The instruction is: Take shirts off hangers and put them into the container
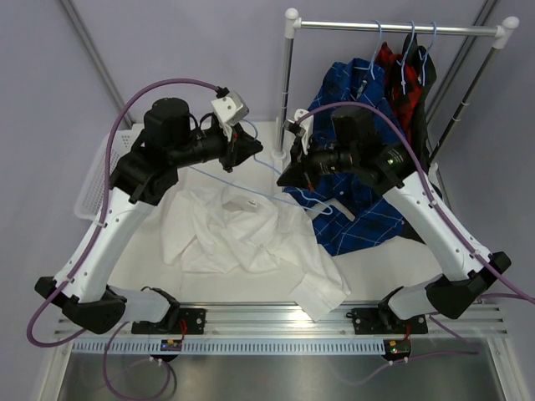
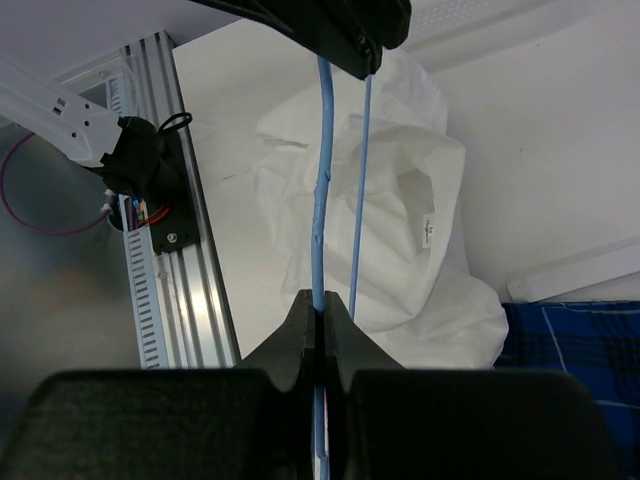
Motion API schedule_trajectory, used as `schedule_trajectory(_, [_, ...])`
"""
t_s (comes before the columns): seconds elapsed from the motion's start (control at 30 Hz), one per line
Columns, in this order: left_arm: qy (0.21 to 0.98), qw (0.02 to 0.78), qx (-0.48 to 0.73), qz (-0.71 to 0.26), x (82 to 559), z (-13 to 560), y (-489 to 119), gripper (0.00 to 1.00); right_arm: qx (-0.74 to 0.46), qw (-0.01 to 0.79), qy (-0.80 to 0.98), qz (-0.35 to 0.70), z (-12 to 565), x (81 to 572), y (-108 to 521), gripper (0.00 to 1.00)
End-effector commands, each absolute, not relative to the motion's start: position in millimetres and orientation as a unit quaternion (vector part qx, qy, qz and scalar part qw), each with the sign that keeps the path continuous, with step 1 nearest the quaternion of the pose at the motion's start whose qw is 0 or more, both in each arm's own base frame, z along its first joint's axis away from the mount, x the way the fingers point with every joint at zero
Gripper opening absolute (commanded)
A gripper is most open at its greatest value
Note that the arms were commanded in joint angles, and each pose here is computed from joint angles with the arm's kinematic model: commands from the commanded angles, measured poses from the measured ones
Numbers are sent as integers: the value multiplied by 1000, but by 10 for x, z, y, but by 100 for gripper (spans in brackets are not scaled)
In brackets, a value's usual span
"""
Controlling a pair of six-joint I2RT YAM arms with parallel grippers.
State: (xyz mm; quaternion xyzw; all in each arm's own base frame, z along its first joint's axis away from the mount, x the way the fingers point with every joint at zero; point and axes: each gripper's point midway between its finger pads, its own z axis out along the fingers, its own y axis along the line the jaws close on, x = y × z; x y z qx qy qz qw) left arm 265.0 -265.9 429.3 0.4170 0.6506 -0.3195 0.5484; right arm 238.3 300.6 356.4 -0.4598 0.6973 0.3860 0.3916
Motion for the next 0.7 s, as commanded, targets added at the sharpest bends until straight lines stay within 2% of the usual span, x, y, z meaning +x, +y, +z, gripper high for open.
schedule_trajectory(0.0, [626,570,415,-333,2609,4533,-2692,23,-453,428,696,357,3656,2427,2922,0])
schedule_trajectory(0.1, [634,573,402,-329,2614,4532,-2651,74,-439,435,713,331,3574,2464,2815,0])
schedule_trajectory(0.13, [639,579,391,-322,2616,4550,-2606,95,-433,432,725,317,3502,2474,2761,0])
schedule_trajectory(0.17, [641,582,385,-319,2620,4563,-2583,99,-430,428,731,312,3458,2468,2736,0])
schedule_trajectory(0.33, [665,596,343,-291,2669,4534,-2413,99,-394,428,762,284,3265,2463,2555,0])
schedule_trajectory(0.5, [738,577,264,-229,2664,3897,-2020,99,-320,467,798,208,3412,2633,2184,0])
schedule_trajectory(0.63, [795,591,73,-116,2721,3476,-1267,99,-228,506,824,110,3735,2858,1729,0])
schedule_trajectory(0.67, [800,589,57,-102,2682,3399,-1169,99,-206,510,829,102,3802,2872,1659,0])
